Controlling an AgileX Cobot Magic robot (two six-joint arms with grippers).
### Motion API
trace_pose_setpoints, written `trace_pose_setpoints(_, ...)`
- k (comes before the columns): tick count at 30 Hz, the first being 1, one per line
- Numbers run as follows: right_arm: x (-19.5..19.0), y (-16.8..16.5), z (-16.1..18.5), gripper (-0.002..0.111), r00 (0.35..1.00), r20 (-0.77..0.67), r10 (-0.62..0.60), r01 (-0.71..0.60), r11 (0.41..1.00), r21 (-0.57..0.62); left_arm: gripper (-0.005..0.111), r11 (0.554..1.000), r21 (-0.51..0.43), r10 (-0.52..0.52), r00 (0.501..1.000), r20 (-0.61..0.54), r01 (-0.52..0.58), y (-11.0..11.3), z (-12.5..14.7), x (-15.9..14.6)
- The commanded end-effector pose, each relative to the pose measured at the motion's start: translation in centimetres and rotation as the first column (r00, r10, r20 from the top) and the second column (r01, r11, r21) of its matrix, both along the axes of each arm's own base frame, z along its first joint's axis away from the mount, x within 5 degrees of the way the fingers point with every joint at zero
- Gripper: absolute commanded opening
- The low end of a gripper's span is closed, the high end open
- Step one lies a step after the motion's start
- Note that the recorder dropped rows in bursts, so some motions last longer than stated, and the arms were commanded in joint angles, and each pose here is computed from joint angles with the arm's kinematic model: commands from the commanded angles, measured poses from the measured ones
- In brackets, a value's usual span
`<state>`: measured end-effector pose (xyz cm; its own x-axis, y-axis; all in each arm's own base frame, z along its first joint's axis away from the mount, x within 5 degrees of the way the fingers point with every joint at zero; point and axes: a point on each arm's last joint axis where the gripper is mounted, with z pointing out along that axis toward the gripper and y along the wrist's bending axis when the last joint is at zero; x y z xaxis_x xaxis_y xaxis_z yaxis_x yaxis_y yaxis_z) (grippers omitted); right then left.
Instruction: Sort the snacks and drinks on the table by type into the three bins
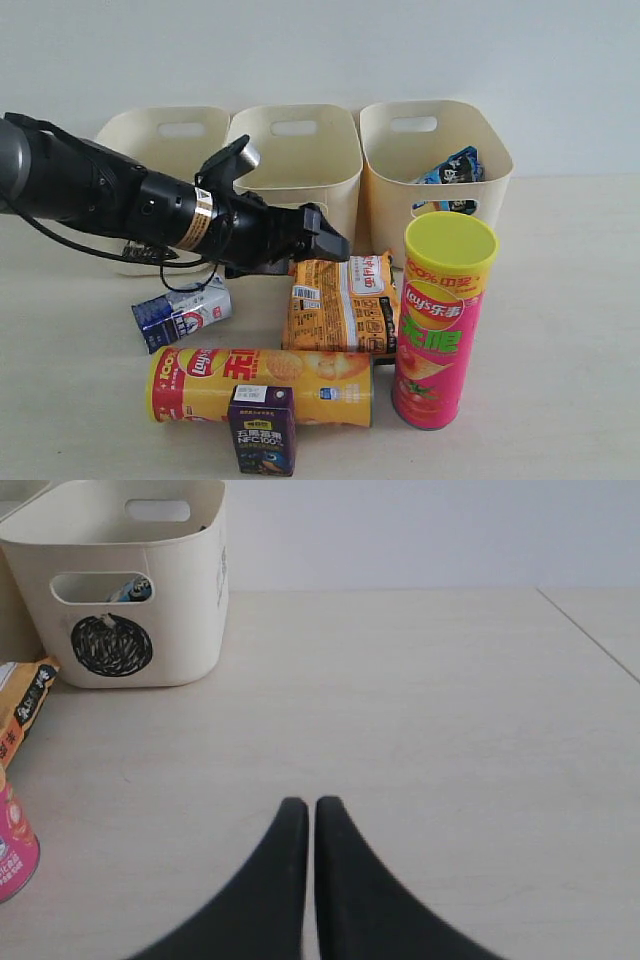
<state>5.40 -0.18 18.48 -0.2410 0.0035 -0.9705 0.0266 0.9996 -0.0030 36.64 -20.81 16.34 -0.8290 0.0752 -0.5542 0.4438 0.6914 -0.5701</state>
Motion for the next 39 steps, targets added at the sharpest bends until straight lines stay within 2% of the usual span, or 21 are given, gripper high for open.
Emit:
trace_pose_setpoints(1,0.0,0.0,-0.1,0.000,1.000,0.008,0.001,-0.001,1.000,-0.010,0.088,0.998,0.045,0.034,0.999,-0.013,-0.034,0.4,-1.7,0.3)
trace_pose_setpoints(6,0.0,0.0,-0.1,0.000,1.000,0.008,0.001,-0.001,1.000,-0.010,0.088,0.989,0.106,0.104,0.995,0.007,-0.104,0.9,-2.9,1.0)
trace_pose_setpoints(14,0.0,0.0,-0.1,0.000,1.000,0.008,0.001,-0.001,1.000,-0.010,0.088,0.983,0.138,0.130,0.989,-0.065,-0.120,1.0,-5.9,1.0)
trace_pose_setpoints(20,0.0,0.0,-0.1,0.000,1.000,0.008,0.001,-0.001,1.000,-0.010,0.088,0.987,0.136,0.097,0.990,-0.099,-0.083,0.5,-7.0,0.6)
trace_pose_setpoints(23,0.0,0.0,-0.1,0.000,1.000,0.008,0.001,-0.001,1.000,-0.010,0.088,0.994,0.101,0.040,0.994,-0.100,-0.029,-1.0,-6.4,0.3)
trace_pose_setpoints(28,0.0,0.0,-0.1,0.000,1.000,0.008,0.001,-0.001,1.000,-0.010,0.088,0.996,0.085,0.003,0.998,-0.070,0.003,-2.6,-5.6,0.3)
trace_pose_setpoints(32,0.0,0.0,-0.1,0.000,1.000,0.008,0.001,-0.001,1.000,-0.010,0.088,0.997,0.069,-0.036,0.991,-0.125,0.045,-3.1,-6.9,-0.2)
trace_pose_setpoints(35,0.0,0.0,-0.1,0.000,1.000,0.008,0.001,-0.001,1.000,-0.010,0.088,0.995,0.091,-0.018,0.991,-0.131,0.030,-3.0,-7.8,-0.1)
trace_pose_setpoints(37,0.0,0.0,-0.1,0.000,1.000,0.008,0.001,-0.001,1.000,-0.010,0.080,0.994,0.112,0.007,0.993,-0.118,0.006,-2.8,-8.1,0.1)
trace_pose_setpoints(38,0.0,0.0,-0.1,0.000,1.000,0.008,0.001,-0.001,1.000,-0.010,0.073,0.993,0.118,0.015,0.994,-0.113,-0.001,-2.7,-8.1,0.2)
trace_pose_setpoints(39,0.0,0.0,-0.1,0.000,1.000,0.008,0.001,-0.001,1.000,-0.010,0.059,0.993,0.118,0.016,0.994,-0.110,-0.003,-2.7,-8.0,0.2)
